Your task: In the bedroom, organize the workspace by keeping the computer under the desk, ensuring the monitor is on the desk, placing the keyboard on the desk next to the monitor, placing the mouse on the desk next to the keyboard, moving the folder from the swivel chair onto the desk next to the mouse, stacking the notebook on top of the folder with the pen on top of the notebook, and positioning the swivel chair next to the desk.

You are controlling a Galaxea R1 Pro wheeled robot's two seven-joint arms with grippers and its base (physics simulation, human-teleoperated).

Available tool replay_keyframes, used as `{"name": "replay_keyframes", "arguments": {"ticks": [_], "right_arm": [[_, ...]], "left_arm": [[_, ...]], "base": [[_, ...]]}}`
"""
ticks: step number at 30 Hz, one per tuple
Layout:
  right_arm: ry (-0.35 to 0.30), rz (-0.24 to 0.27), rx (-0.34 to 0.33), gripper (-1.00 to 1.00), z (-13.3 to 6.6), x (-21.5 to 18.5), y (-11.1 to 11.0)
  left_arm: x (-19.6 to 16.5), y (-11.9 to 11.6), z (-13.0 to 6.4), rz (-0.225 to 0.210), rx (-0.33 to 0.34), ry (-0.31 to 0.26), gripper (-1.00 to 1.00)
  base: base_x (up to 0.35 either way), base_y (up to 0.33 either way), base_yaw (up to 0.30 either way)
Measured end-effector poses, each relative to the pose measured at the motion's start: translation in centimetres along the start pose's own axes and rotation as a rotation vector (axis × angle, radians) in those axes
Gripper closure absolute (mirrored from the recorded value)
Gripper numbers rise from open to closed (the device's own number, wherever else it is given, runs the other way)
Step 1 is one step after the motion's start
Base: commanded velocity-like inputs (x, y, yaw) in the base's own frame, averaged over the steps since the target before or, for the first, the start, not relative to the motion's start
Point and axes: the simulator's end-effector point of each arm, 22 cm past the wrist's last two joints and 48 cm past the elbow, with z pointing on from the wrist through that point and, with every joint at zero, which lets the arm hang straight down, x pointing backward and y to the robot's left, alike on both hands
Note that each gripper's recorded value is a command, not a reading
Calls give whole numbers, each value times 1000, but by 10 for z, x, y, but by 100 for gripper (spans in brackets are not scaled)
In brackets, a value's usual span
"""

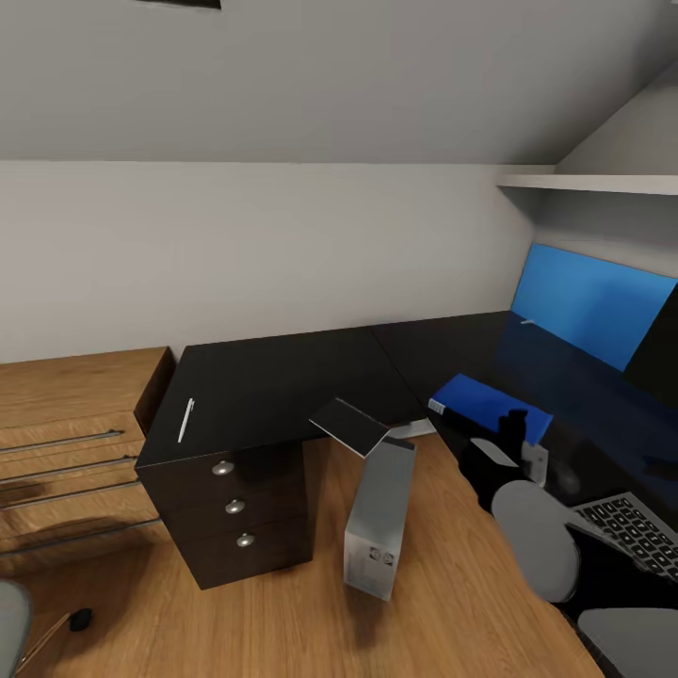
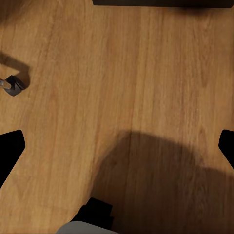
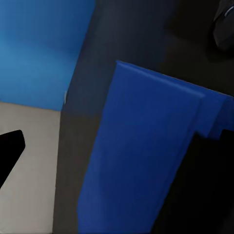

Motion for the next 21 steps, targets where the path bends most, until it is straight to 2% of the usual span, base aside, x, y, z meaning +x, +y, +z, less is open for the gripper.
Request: {"name": "replay_keyframes", "arguments": {"ticks": [5,6,7,11,17,18,19,21], "right_arm": [[-43,33,-33,-100,-5,-11,5],[-67,71,-67,-100,-13,-21,7],[-78,89,-82,-100,-18,-26,7],[-107,118,-122,-100,-31,-44,3],[-74,93,-176,-100,-47,-35,9],[-58,81,-182,-100,-51,-28,10],[-4,38,-196,-100,-61,-6,10],[36,6,-206,-100,-69,10,11]], "left_arm": [[0,0,0,1,0,0,-100],[0,0,0,1,0,0,-100],[0,0,0,1,0,0,-100],[0,0,0,1,0,0,-100],[0,0,0,0,0,0,-100],[0,0,0,0,0,0,-100],[0,0,0,0,0,0,-100],[0,0,0,0,0,-1,-100]], "base": [[0,0,0],[0,0,0],[0,0,0],[0,0,0],[0,0,0],[0,0,0],[0,0,0],[0,0,0]]}}
